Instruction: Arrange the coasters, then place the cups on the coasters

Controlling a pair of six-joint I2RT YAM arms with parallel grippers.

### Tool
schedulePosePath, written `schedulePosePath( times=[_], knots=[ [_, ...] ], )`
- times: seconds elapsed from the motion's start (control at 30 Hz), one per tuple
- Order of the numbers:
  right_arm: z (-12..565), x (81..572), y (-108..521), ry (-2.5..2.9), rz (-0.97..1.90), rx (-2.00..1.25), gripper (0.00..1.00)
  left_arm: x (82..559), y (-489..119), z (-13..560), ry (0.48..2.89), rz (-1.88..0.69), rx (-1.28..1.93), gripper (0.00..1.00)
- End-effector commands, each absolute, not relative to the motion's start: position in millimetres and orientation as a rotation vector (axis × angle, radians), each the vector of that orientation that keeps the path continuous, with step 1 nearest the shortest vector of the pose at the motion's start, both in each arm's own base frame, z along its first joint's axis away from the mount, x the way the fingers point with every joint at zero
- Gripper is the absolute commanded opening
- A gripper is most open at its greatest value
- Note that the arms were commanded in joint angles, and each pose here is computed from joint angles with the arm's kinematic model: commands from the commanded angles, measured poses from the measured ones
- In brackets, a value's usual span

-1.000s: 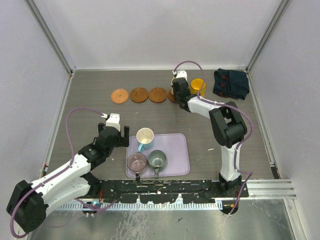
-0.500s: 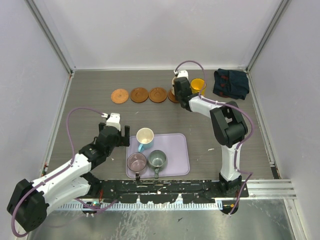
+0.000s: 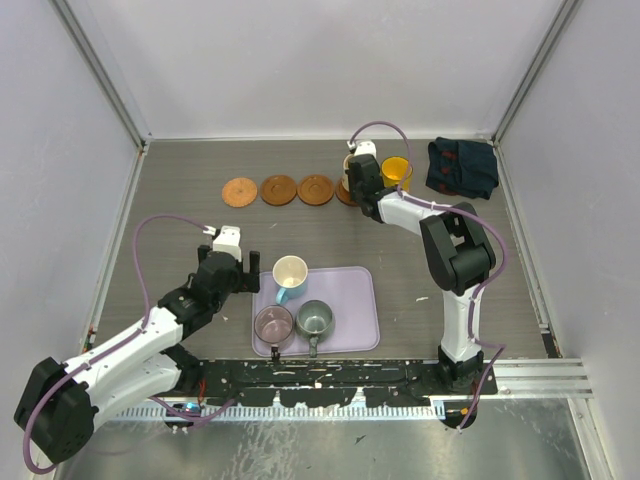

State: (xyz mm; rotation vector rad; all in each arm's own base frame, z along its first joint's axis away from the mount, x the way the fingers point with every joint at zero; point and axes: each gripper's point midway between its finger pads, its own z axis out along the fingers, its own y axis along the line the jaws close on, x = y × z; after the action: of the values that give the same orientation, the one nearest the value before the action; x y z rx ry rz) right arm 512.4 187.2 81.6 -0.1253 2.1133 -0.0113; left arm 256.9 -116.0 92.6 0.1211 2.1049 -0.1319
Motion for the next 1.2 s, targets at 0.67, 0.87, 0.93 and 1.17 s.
schedulePosePath(
  times=[0.67,0.87,0.93,1.17],
  knots=[
    [134.6,520.7,199.9,1.994,0.077,-0.051,0.01,269.0,-124.2,118.9,2.025,-0.190,0.086,0.93],
    [134.6,522.4,203.1,2.005,0.077,-0.058,0.01,269.0,-124.4,119.3,2.024,-0.193,0.085,0.93],
    [135.6,522.4,205.0,2.008,0.080,-0.063,0.01,269.1,-124.9,119.4,2.023,-0.195,0.086,0.93],
    [141.1,521.5,209.3,2.008,0.082,-0.072,0.01,269.9,-125.9,119.3,2.024,-0.198,0.087,0.93]
  ],
)
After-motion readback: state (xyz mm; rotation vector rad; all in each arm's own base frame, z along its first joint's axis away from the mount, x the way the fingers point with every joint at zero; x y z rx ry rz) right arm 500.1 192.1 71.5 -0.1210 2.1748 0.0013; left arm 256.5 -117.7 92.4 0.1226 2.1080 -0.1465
